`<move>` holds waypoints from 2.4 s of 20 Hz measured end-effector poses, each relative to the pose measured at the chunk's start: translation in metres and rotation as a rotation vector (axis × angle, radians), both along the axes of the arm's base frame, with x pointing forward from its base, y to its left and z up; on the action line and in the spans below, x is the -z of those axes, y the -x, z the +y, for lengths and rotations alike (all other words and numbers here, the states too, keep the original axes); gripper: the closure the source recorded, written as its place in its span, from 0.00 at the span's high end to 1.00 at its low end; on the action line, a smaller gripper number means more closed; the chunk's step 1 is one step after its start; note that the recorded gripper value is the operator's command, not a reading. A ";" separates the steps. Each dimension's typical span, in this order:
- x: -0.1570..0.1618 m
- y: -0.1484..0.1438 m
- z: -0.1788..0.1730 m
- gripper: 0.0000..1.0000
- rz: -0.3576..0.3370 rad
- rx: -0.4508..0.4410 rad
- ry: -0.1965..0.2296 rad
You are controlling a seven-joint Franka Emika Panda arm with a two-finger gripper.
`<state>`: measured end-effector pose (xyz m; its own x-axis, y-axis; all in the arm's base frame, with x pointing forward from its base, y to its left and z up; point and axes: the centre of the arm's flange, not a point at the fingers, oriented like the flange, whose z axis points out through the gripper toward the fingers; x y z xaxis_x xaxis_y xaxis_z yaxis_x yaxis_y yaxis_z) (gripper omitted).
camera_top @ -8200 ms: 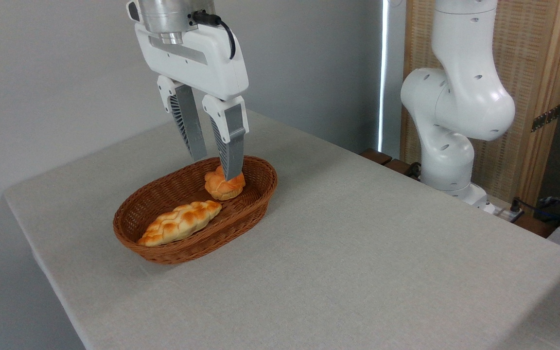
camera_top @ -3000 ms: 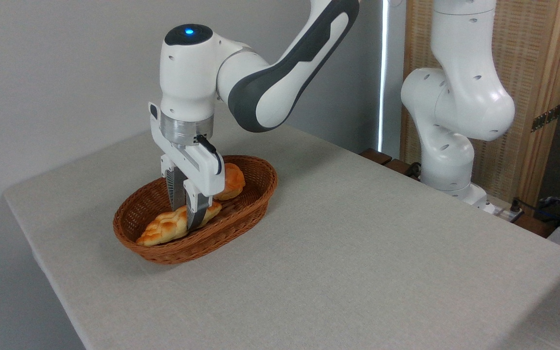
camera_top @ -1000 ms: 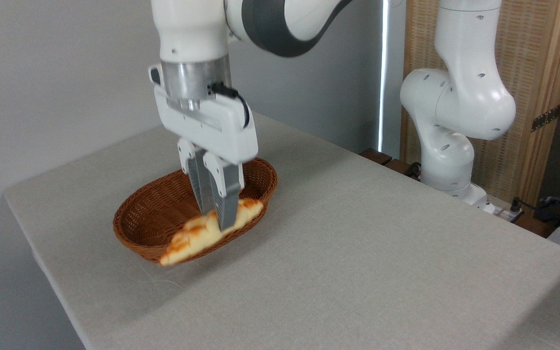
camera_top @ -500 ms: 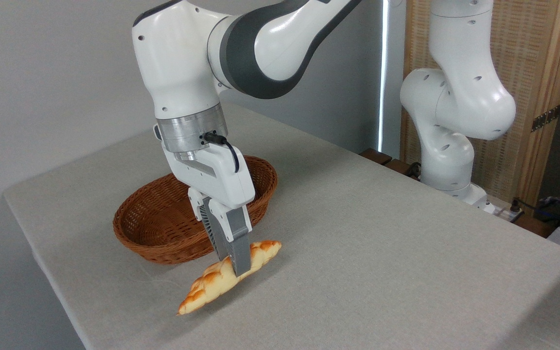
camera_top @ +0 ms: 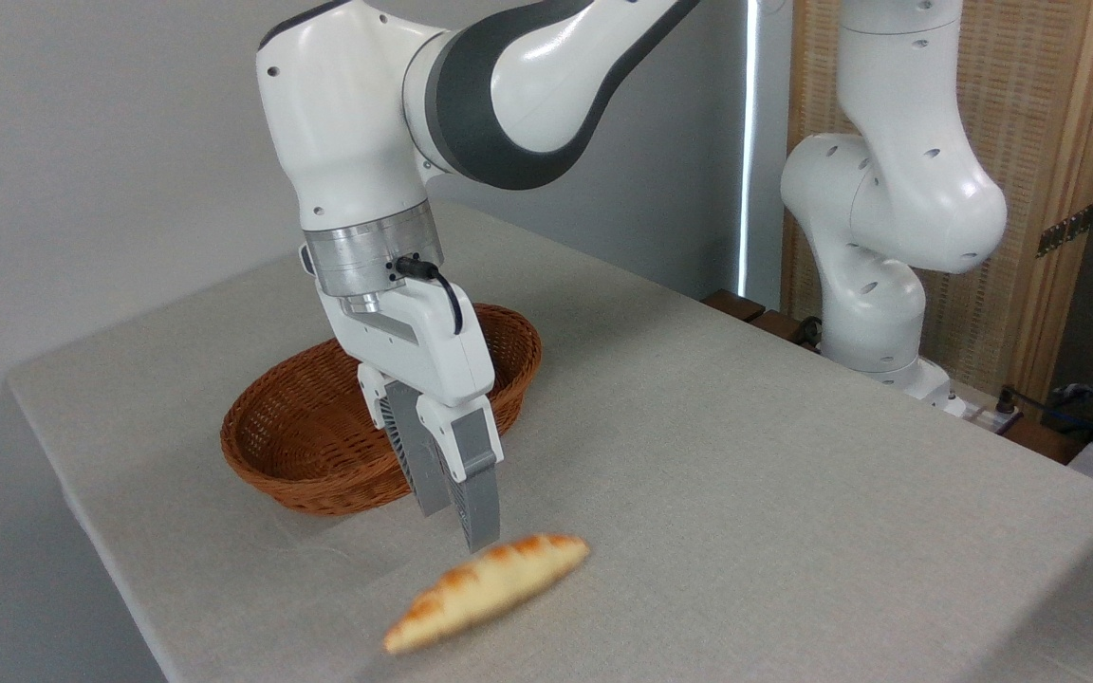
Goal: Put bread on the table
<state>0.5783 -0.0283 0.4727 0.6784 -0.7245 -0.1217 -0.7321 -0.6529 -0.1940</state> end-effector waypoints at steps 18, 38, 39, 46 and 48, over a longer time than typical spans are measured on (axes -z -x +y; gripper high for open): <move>-0.125 0.027 0.008 1.00 0.039 -0.179 0.216; -0.160 0.028 0.006 1.00 0.030 -0.166 0.242; -0.160 0.028 0.006 1.00 0.030 -0.166 0.241; -0.158 0.028 0.004 1.00 0.037 -0.146 0.240; -0.158 0.028 0.004 1.00 0.041 -0.109 0.239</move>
